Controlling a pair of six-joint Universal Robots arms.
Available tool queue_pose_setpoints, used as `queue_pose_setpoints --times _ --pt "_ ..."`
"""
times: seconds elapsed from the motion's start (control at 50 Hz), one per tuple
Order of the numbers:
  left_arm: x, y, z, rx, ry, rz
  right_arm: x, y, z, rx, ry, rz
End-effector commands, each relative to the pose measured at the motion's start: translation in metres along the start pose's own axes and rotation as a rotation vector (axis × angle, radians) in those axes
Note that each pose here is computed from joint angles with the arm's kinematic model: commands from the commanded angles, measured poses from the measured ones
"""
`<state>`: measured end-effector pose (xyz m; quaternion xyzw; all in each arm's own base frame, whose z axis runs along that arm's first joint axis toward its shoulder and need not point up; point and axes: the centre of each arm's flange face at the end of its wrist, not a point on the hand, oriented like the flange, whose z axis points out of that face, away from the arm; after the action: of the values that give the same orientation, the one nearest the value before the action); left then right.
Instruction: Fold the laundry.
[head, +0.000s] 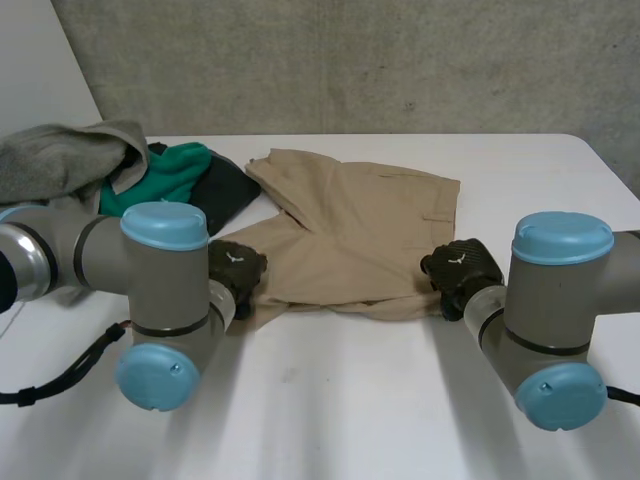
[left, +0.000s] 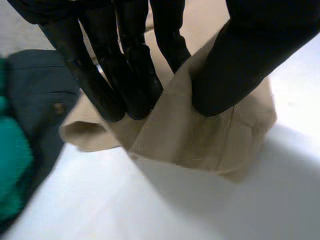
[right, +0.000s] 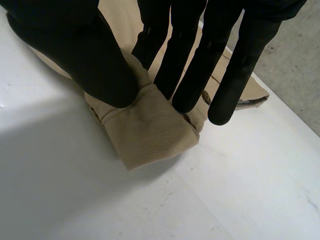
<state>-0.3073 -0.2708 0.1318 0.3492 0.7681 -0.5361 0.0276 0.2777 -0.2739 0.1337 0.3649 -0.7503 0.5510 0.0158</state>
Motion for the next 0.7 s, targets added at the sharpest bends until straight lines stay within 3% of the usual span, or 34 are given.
queue_pose_setpoints --times 0.02,0.16,0.26,0.4,0.46,0.56,0.7 --pt "-0.021 -0.019 -0.022 0.035 -0.083 -0.011 0.015 -0.007 -0.012 -0.045 -0.013 -0.036" --pt "-0.027 -0.033 -0.086 0.044 0.005 0.044 0.029 -0.022 -0.052 -0.119 -0.113 -0.137" --pt "-0.015 -0.012 -0.143 -0.105 0.176 0.172 0.034 -0.029 -0.101 -0.247 -0.285 -0.226" --pt "0.007 0.012 -0.181 -0.272 0.371 0.231 0.033 -0.024 -0.146 -0.440 -0.533 -0.220" --pt "0.009 0.010 -0.177 -0.260 0.365 0.243 0.032 -0.024 -0.144 -0.427 -0.532 -0.216" --pt "0.002 -0.010 -0.136 -0.173 0.246 0.230 0.038 -0.028 -0.124 -0.370 -0.450 -0.189" --pt "-0.021 -0.062 -0.050 0.097 0.043 0.202 0.062 -0.039 -0.054 -0.176 -0.171 -0.034"
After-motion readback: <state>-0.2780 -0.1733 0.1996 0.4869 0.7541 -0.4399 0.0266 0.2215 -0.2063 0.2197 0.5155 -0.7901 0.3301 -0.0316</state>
